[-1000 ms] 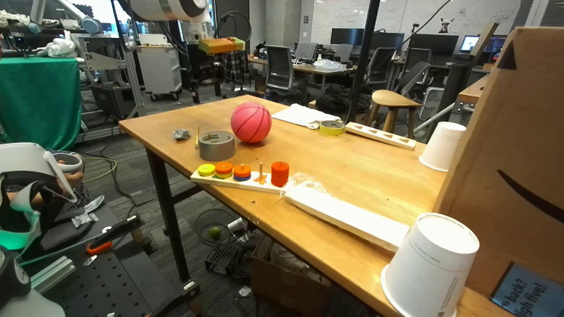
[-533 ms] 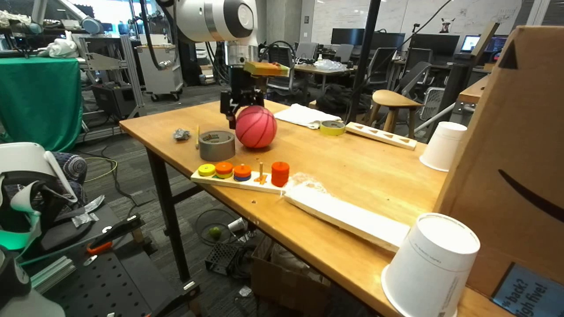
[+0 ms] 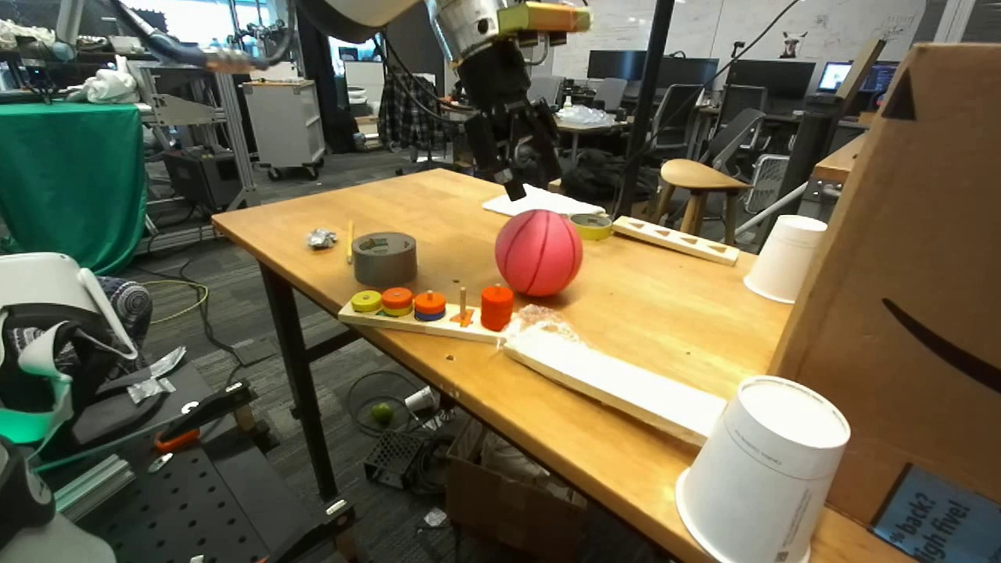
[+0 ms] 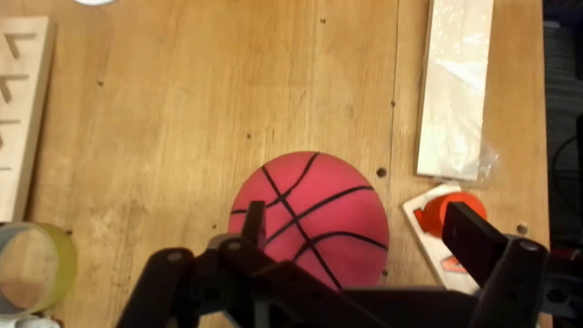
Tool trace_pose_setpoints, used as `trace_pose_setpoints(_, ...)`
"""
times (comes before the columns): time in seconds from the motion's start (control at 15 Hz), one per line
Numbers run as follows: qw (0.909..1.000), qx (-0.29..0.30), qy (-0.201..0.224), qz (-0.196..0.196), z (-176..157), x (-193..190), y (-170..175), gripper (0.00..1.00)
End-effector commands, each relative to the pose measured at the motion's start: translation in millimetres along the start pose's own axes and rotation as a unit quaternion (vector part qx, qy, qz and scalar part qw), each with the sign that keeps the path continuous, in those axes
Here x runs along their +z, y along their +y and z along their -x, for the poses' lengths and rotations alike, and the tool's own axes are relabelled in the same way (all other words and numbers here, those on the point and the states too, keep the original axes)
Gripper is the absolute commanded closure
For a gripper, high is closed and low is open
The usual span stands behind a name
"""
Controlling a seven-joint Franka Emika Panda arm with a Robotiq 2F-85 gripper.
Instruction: Push the basketball between the two cups
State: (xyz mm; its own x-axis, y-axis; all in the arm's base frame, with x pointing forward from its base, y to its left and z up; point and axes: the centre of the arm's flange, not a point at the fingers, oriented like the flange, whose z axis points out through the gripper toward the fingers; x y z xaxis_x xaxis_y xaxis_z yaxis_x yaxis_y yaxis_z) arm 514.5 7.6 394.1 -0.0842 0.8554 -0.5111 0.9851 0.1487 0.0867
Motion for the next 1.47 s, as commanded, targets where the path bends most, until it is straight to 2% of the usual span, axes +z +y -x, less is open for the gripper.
trace_pose_setpoints(0.0, 0.9953, 0.037, -0.044, 0.078, 29.0, -29.1, -81.5, 0.0)
trace_pose_setpoints(0.13, 0.9902, 0.077, -0.046, 0.107, 27.5, -36.8, -113.3, 0.0)
trace_pose_setpoints(0.27, 0.984, 0.121, -0.03, 0.127, 14.8, -41.1, -142.7, 0.0)
trace_pose_setpoints(0.6, 0.9647, 0.23, 0.051, 0.118, -33.4, -47.3, -173.9, 0.0)
trace_pose_setpoints(0.8, 0.9459, 0.277, 0.091, 0.143, -53.2, -62.5, -170.0, 0.0)
trace_pose_setpoints(1.0, 0.9354, 0.301, 0.104, 0.154, -63.9, -69.6, -162.8, 0.0)
trace_pose_setpoints(1.13, 0.9346, 0.312, 0.106, 0.134, -65.9, -73.6, -161.7, 0.0)
trace_pose_setpoints(1.2, 0.9288, 0.334, 0.112, 0.115, -68.2, -72.9, -159.7, 0.0)
trace_pose_setpoints(1.27, 0.9371, 0.308, 0.101, 0.129, -61.8, -75.8, -141.0, 0.0)
trace_pose_setpoints(1.4, 0.9342, 0.32, 0.105, 0.119, -64.2, -74.5, -141.7, 0.0)
